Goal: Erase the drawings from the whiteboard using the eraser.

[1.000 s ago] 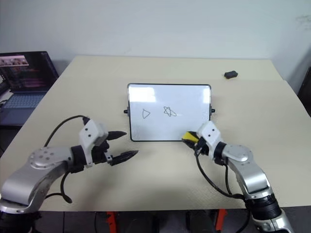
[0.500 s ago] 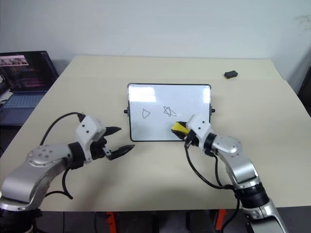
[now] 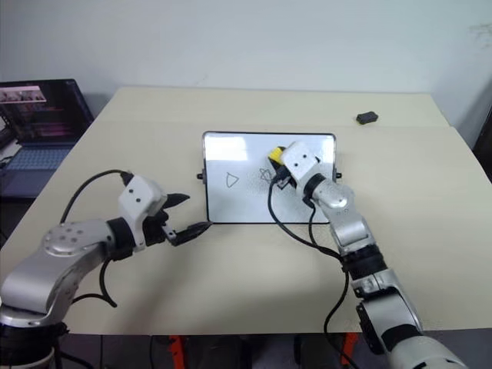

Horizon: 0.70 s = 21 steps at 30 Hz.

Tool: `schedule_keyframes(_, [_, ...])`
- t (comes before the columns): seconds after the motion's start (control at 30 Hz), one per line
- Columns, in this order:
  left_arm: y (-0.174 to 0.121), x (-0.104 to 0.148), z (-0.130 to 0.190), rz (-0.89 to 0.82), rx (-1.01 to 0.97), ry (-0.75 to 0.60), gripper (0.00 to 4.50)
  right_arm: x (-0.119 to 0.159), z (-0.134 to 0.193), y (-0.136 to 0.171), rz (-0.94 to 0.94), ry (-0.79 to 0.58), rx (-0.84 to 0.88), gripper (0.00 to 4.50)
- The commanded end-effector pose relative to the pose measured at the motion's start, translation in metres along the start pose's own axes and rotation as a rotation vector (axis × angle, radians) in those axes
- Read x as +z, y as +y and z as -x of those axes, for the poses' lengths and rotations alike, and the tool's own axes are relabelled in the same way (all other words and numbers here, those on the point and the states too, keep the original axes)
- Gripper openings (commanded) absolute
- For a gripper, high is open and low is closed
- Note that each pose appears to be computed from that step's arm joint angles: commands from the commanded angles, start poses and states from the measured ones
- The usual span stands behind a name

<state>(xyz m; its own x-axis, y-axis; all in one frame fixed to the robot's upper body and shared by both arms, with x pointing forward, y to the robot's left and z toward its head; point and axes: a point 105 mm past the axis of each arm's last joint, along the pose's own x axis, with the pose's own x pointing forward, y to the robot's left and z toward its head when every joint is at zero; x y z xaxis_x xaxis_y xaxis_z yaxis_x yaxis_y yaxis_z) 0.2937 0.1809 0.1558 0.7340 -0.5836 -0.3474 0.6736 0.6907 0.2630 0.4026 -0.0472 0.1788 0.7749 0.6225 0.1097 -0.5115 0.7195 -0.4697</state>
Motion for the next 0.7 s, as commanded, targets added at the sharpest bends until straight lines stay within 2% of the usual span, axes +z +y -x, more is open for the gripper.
schedule_keyframes(0.03, [-0.001,0.014,0.002,-0.044,0.002,-0.030,4.50,0.012,-0.006,-0.007,0.023,-0.057,-0.034,1.11])
schedule_keyframes(0.2, [-0.002,0.017,0.001,-0.045,-0.009,-0.034,4.50,-0.019,-0.005,0.017,-0.005,0.047,0.049,1.11])
schedule_keyframes(0.33, [-0.002,0.017,0.001,-0.044,-0.015,-0.032,4.50,-0.053,0.011,0.047,-0.012,0.189,0.199,1.11])
schedule_keyframes(0.47, [-0.002,0.018,0.001,-0.047,-0.016,-0.031,4.50,-0.071,0.024,0.063,-0.031,0.275,0.279,1.11])
schedule_keyframes(0.57, [-0.002,0.017,0.001,-0.048,-0.017,-0.031,4.50,-0.071,0.029,0.070,-0.021,0.286,0.320,1.11])
schedule_keyframes(0.67, [-0.002,0.016,0.001,-0.047,-0.020,-0.029,4.50,-0.048,0.021,0.058,-0.002,0.201,0.270,1.11])
schedule_keyframes(0.7, [-0.002,0.016,0.001,-0.047,-0.021,-0.029,4.50,-0.031,0.016,0.048,-0.004,0.138,0.234,1.11])
